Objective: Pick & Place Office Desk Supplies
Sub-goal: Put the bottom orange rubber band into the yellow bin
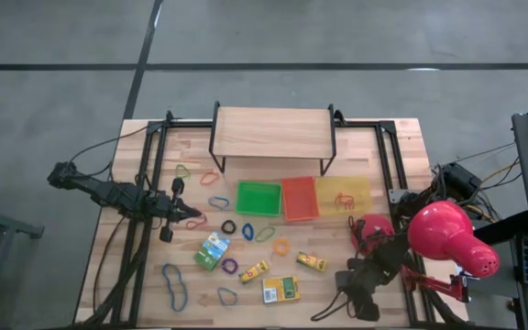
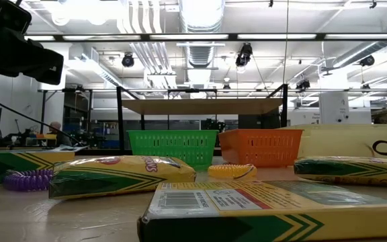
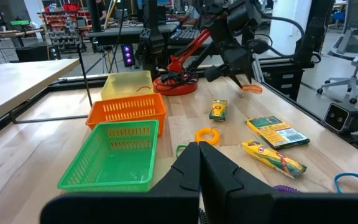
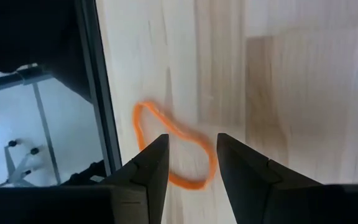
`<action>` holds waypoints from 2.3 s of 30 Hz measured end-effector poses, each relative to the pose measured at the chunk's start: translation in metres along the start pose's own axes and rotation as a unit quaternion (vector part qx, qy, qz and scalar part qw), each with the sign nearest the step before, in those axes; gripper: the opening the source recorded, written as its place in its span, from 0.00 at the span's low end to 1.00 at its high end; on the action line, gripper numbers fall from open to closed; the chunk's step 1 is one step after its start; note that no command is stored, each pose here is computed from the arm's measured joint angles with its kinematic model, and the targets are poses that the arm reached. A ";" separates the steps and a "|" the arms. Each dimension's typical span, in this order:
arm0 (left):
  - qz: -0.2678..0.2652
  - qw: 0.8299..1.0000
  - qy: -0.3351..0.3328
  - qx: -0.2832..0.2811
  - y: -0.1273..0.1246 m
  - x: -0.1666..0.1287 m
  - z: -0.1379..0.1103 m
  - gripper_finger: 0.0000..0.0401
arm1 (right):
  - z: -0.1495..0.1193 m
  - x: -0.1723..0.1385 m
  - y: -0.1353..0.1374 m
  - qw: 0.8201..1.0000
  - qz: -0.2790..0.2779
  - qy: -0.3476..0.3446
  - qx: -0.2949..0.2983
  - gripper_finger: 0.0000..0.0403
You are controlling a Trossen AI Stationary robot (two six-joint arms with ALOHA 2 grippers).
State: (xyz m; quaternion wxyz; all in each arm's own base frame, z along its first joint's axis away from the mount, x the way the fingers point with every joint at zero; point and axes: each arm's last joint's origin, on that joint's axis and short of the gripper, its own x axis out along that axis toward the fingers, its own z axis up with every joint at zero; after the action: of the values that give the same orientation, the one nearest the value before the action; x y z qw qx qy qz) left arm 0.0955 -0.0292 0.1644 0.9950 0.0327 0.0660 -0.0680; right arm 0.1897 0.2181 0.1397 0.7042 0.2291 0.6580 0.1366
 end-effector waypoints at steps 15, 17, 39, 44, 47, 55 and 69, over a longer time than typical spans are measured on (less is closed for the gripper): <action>0.000 1.000 0.000 0.000 0.000 0.000 0.000 0.00 | -0.009 0.005 -0.004 0.998 -0.006 0.021 -0.052 0.29; 0.000 1.000 0.000 0.000 0.000 0.000 0.000 0.00 | -0.009 0.005 -0.004 0.999 -0.009 0.015 -0.051 0.29; 0.000 1.000 0.000 0.000 0.000 0.000 0.000 0.00 | -0.017 0.010 0.000 0.997 -0.011 -0.012 -0.069 0.21; 0.000 1.000 0.000 0.000 0.000 0.000 0.000 0.00 | -0.027 0.012 0.004 0.997 -0.020 -0.016 -0.071 0.21; 0.000 1.000 0.000 0.000 0.000 0.000 0.000 0.00 | -0.030 0.013 0.005 0.996 -0.030 -0.030 -0.075 0.21; 0.000 1.000 0.000 0.000 0.000 0.000 0.000 0.00 | -0.033 0.015 -0.002 0.996 -0.039 -0.036 -0.071 0.20; 0.000 1.000 0.000 0.000 0.000 0.000 0.000 0.00 | -0.034 0.016 -0.006 0.997 -0.050 -0.034 -0.055 0.05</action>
State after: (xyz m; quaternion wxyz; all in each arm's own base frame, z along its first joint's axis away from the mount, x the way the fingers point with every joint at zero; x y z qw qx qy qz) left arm 0.0955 -0.0292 0.1643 0.9949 0.0329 0.0660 -0.0681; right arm 0.1569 0.2259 0.1215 0.7437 0.1613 0.6358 0.1292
